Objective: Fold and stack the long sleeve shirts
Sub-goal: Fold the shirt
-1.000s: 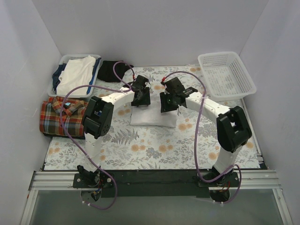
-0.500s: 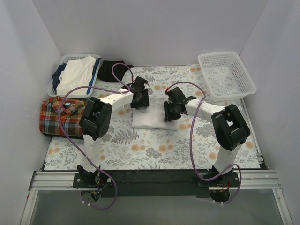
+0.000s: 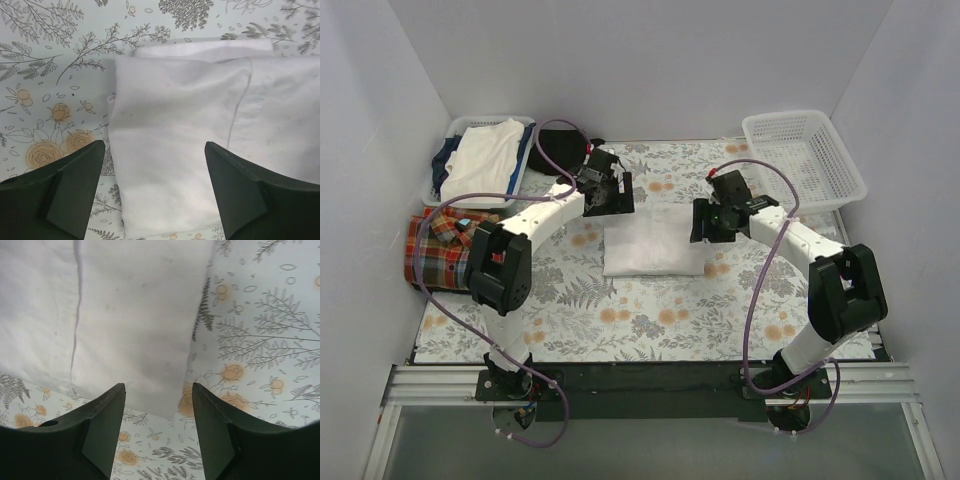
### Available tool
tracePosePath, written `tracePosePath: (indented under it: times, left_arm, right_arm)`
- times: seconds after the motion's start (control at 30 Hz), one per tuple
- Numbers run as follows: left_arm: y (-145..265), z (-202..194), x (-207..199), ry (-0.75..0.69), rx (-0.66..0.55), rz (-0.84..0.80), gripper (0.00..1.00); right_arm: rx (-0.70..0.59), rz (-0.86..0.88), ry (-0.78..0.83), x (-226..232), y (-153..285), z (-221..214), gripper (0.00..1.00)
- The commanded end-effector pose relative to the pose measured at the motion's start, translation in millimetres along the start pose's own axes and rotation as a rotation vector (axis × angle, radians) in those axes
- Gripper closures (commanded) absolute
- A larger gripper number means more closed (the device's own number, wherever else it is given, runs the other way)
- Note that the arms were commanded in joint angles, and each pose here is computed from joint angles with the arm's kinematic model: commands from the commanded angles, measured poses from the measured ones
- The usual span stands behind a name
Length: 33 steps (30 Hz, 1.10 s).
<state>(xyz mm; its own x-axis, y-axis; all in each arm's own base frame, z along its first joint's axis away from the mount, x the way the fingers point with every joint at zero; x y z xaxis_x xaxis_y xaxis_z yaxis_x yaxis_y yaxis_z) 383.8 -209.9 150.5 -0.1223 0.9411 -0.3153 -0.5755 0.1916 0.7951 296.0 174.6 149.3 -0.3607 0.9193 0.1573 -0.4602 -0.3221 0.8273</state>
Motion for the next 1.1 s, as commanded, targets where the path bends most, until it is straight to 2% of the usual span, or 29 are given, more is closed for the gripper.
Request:
tracePosePath:
  times: [0.0, 0.13, 0.2, 0.3, 0.47, 0.77, 0.87, 1.0, 1.07]
  left_arm:
    - [34, 9, 1, -0.022, -0.048, -0.021, 0.18]
    - [30, -5, 12, -0.007, -0.023, 0.008, 0.18]
    - [23, -14, 19, 0.012, -0.005, 0.046, 0.18]
    - [12, -25, 32, 0.041, 0.014, 0.130, 0.20]
    - [-8, -43, 49, 0.045, 0.078, 0.246, 0.24]
    - [-20, -62, 64, 0.024, 0.143, 0.319, 0.25]
    - [-21, -63, 63, 0.028, 0.154, 0.305, 0.26]
    - [-21, -62, 58, 0.038, 0.159, 0.276, 0.27]
    - [-20, -56, 51, 0.045, 0.145, 0.242, 0.27]
  right_arm:
    - [-0.004, 0.015, -0.069, -26, 4, 7, 0.32]
    - [0.014, 0.072, -0.092, -41, -16, 9, 0.26]
    - [-0.019, 0.107, -0.105, -48, -25, 14, 0.24]
    - [-0.062, 0.194, -0.121, -50, -40, 17, 0.20]
    - [-0.061, 0.351, -0.167, -43, -66, 5, 0.17]
    - [0.083, 0.433, -0.219, -39, -109, -37, 0.16]
    - [0.117, 0.442, -0.220, -33, -116, -45, 0.19]
    - [0.164, 0.451, -0.244, -22, -121, -55, 0.39]
    - [0.167, 0.451, -0.234, -18, -122, -54, 0.44]
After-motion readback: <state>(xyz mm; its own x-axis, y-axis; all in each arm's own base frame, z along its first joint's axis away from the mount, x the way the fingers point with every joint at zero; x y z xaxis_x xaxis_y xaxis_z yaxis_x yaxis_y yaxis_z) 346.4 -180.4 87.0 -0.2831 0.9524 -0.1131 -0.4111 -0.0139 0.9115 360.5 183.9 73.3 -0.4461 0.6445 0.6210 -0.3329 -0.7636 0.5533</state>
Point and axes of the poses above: each gripper's point midway between its finger pads, its own y axis back along the fingers, its own x axis along the line the jaws close on, z = x × y, the point moved 7 cm from there along y, back along the fingers, and after that the axes turned 12 degrees about y, right-handed, at the moved point
